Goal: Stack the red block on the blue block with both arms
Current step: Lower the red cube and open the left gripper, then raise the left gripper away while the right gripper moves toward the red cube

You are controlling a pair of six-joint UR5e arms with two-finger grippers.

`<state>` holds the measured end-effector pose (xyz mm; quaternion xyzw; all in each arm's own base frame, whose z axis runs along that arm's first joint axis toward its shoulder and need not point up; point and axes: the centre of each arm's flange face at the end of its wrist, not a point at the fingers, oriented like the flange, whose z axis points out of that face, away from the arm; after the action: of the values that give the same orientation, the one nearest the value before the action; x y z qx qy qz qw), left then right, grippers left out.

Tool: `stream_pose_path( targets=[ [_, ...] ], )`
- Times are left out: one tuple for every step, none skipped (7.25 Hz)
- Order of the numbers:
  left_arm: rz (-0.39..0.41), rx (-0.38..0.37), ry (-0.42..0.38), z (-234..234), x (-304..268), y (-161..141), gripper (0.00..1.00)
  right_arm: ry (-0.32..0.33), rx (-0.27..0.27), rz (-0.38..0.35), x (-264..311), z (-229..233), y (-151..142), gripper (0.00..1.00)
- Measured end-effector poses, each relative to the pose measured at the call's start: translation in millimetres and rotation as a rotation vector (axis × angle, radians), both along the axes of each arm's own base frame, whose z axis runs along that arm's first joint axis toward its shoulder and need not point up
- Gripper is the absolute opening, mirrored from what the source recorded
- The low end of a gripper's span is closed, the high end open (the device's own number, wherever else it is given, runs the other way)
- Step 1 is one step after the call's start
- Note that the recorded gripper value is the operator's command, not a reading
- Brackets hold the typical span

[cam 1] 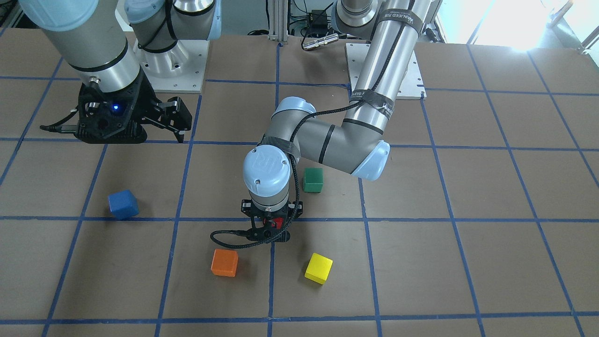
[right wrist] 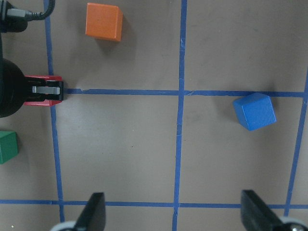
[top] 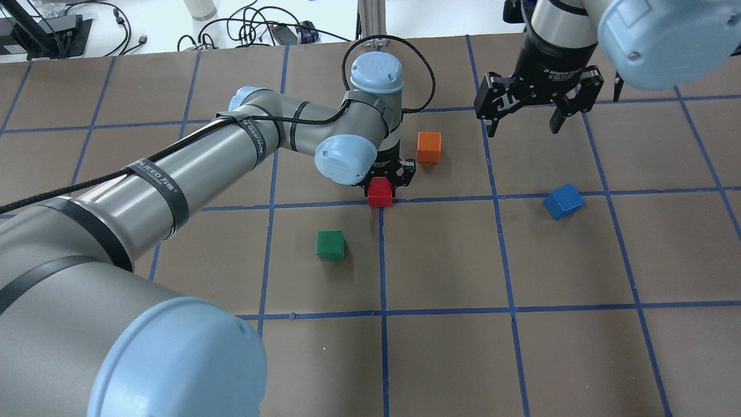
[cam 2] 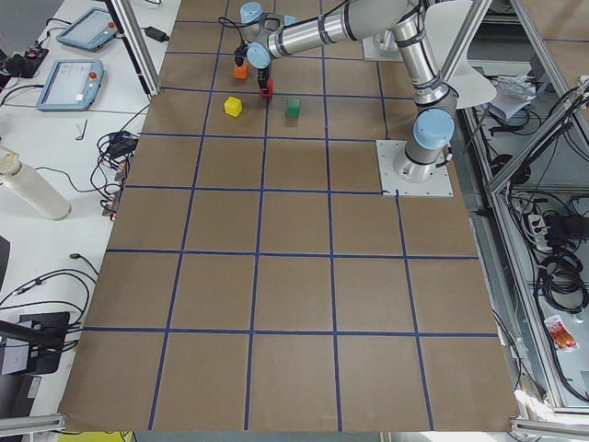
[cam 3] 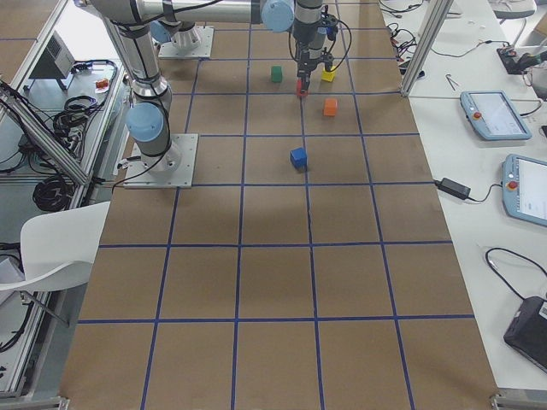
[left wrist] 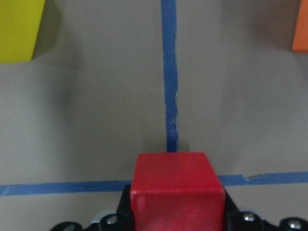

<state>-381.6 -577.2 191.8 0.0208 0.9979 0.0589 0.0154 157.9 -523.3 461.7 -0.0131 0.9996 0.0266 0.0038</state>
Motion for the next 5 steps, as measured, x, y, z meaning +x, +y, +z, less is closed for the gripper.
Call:
stream_pose_path(
  targets=[
    [-0.002,0.003,-0.001,1,-1,2,1.0,0.0,0.0,0.0,0,0,0,1.0],
    [-0.003,0.003,0.002,8,-1,3,1.0,0.0,0.0,0.0,0,0,0,1.0],
    [-0.004,0.002,0.004,25,1,3,1.0,0.0,0.0,-0.001,0,0,0,1.0],
    [-0.005,0.004,0.002,53,6,2,1.0,0.0,0.0,-0.001,0,0,0,1.0],
    [0.005,0.001,-0.006,96,20,-2,1.0,0.0,0.0,-0.001,0,0,0,1.0]
  ],
)
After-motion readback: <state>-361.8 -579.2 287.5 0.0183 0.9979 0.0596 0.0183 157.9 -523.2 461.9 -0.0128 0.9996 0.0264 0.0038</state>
